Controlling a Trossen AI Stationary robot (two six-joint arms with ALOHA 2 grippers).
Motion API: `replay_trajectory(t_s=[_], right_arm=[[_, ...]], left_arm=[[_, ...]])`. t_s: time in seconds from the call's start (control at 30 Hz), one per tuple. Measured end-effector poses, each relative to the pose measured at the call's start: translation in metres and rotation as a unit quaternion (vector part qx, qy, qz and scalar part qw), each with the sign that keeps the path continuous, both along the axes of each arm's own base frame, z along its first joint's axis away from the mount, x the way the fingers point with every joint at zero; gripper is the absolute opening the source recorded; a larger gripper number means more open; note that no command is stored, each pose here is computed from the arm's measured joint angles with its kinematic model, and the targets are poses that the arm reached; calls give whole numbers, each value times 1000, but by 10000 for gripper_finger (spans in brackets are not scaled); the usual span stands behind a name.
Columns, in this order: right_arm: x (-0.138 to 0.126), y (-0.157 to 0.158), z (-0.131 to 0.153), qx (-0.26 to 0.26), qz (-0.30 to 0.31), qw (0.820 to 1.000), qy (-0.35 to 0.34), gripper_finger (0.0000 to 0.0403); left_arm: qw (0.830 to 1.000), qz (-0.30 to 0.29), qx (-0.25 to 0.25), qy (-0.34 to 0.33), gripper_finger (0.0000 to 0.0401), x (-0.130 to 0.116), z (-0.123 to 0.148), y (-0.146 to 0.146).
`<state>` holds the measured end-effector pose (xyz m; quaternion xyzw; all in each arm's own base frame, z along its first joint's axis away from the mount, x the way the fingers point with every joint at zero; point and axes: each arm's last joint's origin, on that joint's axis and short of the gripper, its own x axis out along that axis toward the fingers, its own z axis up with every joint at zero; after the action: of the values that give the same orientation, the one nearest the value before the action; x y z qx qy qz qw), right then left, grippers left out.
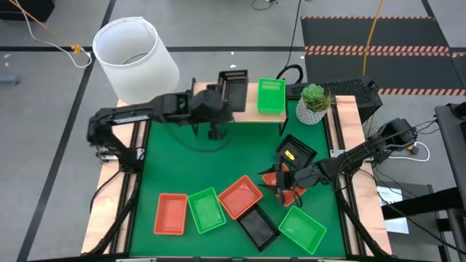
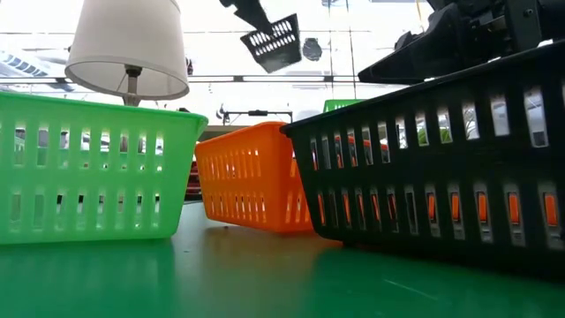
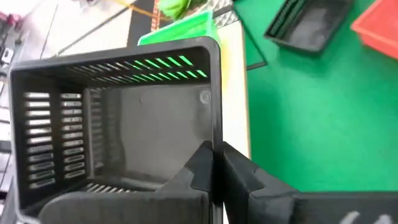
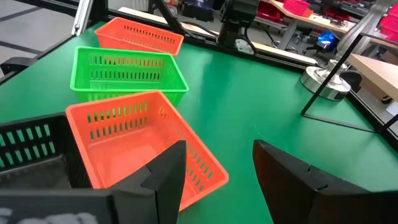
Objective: Stack baskets on shelf by color
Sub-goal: Put the top left black basket on the shelf
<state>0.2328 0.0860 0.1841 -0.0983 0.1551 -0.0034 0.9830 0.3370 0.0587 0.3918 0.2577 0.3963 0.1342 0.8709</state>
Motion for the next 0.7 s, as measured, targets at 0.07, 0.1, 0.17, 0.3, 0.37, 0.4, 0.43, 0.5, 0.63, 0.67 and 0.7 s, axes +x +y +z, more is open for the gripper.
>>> replay_trajectory(t_s=[0.07, 0.1, 0.17, 0.3, 0.37, 0.4, 0.43, 0.5, 0.63, 0.67, 0.7], right_arm=[[0, 0, 0, -1, 0, 1000, 1, 183], [0, 0, 0, -1, 0, 1000, 1, 183], [0, 0, 0, -1, 0, 1000, 1, 183], [0, 0, -1, -2, 0, 1000, 3, 183], [0, 0, -1, -3, 0, 1000, 6, 183], [0, 0, -1, -3, 0, 1000, 7, 183], [0, 0, -1, -4, 0, 1000, 7, 183], [-1, 0, -2, -4, 0, 1000, 9, 183], [-1, 0, -2, -4, 0, 1000, 10, 183], [-1, 0, -2, -3, 0, 1000, 10, 183], [-1, 0, -2, -4, 0, 1000, 11, 183]], left_arm=[[1000, 2, -11, 14, 7, 10, -6, 9], [1000, 3, -17, 16, 7, 14, -8, 14], [999, 4, -28, 29, 14, 22, -14, 21], [998, 15, -36, 50, 25, 33, -28, 35], [997, 19, -42, 59, 19, 37, -35, 41], [997, 21, -47, 63, 15, 38, -39, 45], [996, 24, -50, 67, 10, 39, -42, 49], [995, 28, -56, 73, 8, 42, -49, 55], [994, 37, -62, 84, 25, 46, -58, 65], [993, 40, -64, 87, 29, 46, -60, 67], [993, 42, -67, 90, 31, 46, -62, 68]])
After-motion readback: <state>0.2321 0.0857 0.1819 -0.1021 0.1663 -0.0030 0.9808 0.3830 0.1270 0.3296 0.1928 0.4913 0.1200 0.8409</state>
